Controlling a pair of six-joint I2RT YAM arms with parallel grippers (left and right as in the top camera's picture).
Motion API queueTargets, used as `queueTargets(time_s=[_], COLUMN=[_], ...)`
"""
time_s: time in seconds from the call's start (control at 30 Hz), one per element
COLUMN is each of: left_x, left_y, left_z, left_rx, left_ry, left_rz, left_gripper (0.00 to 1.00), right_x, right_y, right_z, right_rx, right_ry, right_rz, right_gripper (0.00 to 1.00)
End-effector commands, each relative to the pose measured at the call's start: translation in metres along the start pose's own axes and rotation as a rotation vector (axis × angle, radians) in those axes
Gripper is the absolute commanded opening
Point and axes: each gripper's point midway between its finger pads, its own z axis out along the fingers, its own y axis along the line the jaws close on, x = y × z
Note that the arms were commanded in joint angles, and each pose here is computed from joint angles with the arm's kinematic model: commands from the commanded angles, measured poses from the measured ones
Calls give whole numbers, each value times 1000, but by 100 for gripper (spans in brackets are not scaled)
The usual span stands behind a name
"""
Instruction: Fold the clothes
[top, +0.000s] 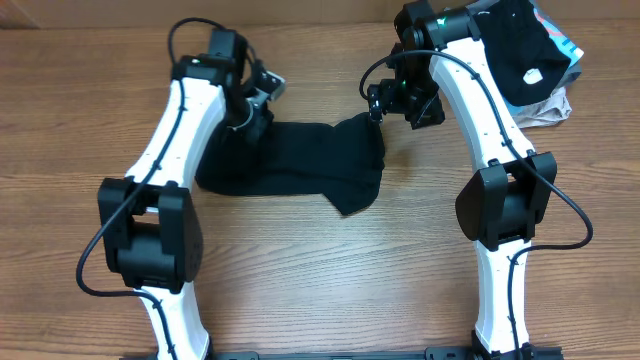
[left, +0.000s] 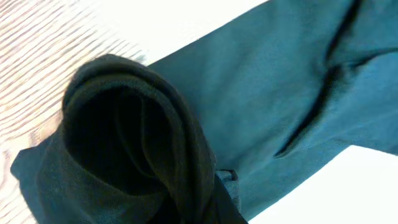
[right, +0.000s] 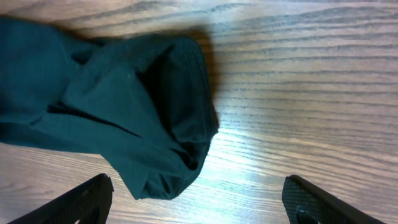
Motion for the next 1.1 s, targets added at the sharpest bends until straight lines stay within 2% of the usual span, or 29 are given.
queueTargets(time_s=[0.0,0.07,0.2,0.27,0.3,0.4,0.63,0.83,0.93,1.0,1.07], left_x=[-14,-16,-17,-15,-9,-3,-3,-15,-18,-15,-8], left_y=[-13,-21,-38,-45,-48,-50,-47,-26,-12,-1,14], left_z=[-11,-10,-9,-9,-9,-9,-19,-73,-102,-118,-131], left_rx=[-14,-7,38,63,75,83,79,29,-1,-23,-45], left_ry=[-36,-34,-35,-23,0,27,22,-85,-156,-191,-212], left_rz=[60,76,88,92,79,33,-9,-101,-155,-181,-216], left_gripper=[4,6,21,34,45,58,67,73,82,91,94], right_x=[-5,-5,-6,-6,-7,-9,-7,8,17,22,27], right_y=[5,4,2,-2,-8,-16,1,2,0,-2,1], right_z=[-15,-15,-15,-16,-17,-19,-6,37,59,69,81], right_rx=[-11,-10,-8,-7,-7,-29,-167,-176,-169,-168,-201], right_ry=[-50,-50,-52,-50,-51,-50,-17,68,106,125,142], right_rz=[-12,-12,-7,2,30,72,26,25,29,33,36], right_gripper=[91,91,91,91,91,91,87,87,87,87,87])
